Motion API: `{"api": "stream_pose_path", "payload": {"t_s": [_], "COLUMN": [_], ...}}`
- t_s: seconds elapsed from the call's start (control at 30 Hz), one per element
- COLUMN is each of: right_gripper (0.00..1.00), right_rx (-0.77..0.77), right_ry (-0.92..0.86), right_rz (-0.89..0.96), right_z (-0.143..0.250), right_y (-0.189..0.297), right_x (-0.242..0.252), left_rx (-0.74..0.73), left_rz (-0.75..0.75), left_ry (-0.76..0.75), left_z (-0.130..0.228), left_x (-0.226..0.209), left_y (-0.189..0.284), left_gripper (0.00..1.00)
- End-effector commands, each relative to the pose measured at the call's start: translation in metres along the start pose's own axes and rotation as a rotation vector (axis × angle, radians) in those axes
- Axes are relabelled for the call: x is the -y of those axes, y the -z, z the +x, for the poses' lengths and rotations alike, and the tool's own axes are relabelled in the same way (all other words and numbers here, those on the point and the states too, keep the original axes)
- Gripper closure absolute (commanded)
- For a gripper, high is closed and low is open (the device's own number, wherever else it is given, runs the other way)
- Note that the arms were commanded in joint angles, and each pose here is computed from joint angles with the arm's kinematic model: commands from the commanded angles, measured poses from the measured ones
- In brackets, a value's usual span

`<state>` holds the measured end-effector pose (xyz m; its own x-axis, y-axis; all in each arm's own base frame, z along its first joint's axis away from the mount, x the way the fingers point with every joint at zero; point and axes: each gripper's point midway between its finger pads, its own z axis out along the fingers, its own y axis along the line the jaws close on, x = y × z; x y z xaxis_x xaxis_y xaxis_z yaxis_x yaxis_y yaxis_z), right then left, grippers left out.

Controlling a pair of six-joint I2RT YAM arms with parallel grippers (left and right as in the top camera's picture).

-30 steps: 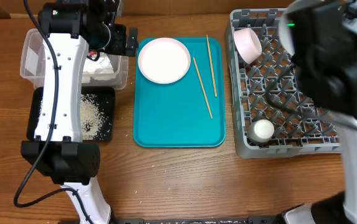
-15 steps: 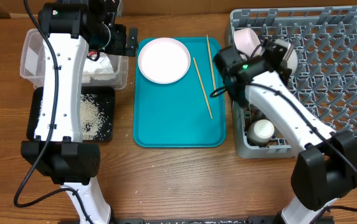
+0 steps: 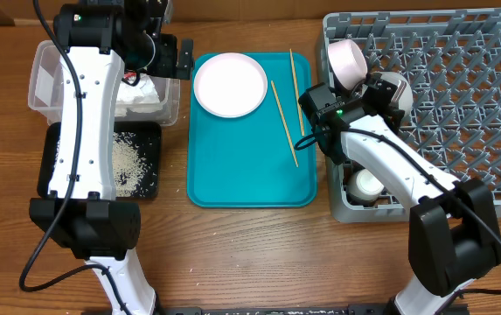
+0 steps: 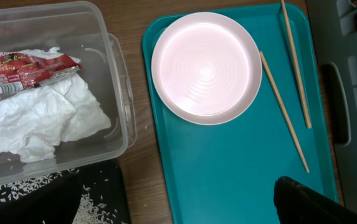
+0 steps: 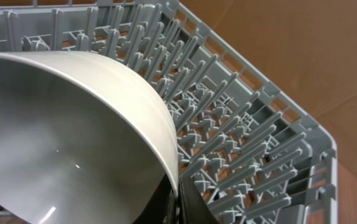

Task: Sort waste into correct bins and load items into the dishwasher
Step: 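Lower the white bowl into the dish rack and release it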

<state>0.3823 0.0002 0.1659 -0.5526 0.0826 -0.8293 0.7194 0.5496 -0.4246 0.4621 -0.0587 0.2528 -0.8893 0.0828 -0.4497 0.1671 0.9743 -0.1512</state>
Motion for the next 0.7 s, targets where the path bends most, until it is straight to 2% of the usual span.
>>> {"api": "stream_pose_path", "payload": {"t_s": [0.0, 0.37, 0.67], "right_gripper": [0.96, 0.96, 0.89], "right_rx": [-0.056, -0.107, -0.315], "right_ry": [-0.046, -0.062, -0.064], "right_rz": [-0.053, -0.099, -0.243], "right_z": [0.003, 0.011, 0.043], "right_y": [0.004, 0.005, 0.017], "right_x": [-0.002, -0.011, -0.036], "left_rx": [0.021, 0.021, 0.021], "left_rz": [-0.009, -0.009, -0.009], "left_ry": [0.011, 0.011, 0.011], "left_z": [-0.003, -0.003, -0.003], "left_x": [-0.002, -0.002, -0.002], "left_y": [0.007, 0.007, 0.007], "left_gripper": [0.00, 0.00, 0.00]}}
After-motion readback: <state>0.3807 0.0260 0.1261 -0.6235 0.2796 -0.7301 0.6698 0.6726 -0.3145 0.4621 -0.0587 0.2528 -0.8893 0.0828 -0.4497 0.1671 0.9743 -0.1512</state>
